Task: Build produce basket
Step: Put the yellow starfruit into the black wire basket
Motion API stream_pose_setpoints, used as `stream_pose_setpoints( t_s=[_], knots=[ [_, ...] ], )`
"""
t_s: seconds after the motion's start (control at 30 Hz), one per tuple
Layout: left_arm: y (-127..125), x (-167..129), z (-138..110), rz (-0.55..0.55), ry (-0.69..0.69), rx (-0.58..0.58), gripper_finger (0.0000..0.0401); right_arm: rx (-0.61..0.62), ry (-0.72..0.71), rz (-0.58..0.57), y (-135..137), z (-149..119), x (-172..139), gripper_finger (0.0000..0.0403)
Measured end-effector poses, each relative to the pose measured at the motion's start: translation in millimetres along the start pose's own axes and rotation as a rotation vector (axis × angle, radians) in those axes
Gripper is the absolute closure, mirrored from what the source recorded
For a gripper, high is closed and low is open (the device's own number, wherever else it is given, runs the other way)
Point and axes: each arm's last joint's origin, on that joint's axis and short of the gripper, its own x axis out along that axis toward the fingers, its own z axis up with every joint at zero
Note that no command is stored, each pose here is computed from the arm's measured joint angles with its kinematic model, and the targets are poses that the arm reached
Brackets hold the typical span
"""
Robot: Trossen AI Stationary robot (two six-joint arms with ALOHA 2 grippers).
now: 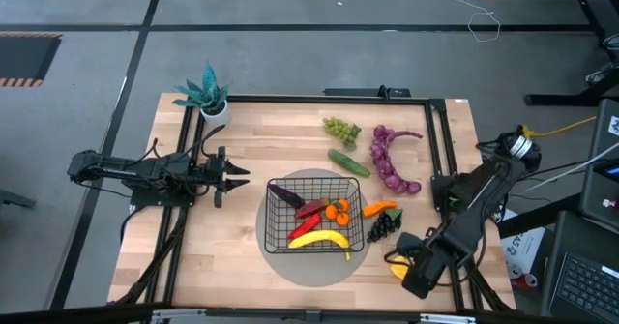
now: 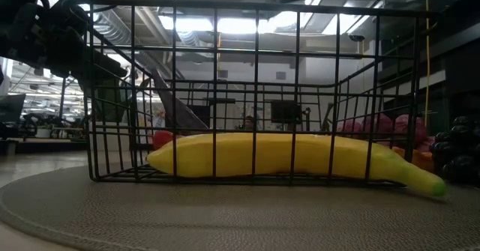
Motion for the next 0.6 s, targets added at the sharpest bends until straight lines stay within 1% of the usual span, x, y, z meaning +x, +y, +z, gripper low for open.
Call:
stream_pose_setpoints(
  t_s=[0.07,0.4,0.6],
  knots=[
    [0,0,0,0.0,0.0,0.0,0.028,-0.014,0.008,-0.018,1,1,5,0.0226],
    [0,0,0,0.0,0.0,0.0,0.028,-0.007,0.007,-0.084,5,4,24,0.0226],
    [0,0,0,0.0,0.0,0.0,0.028,-0.005,-0.013,-0.135,7,7,37,0.0226]
  ],
)
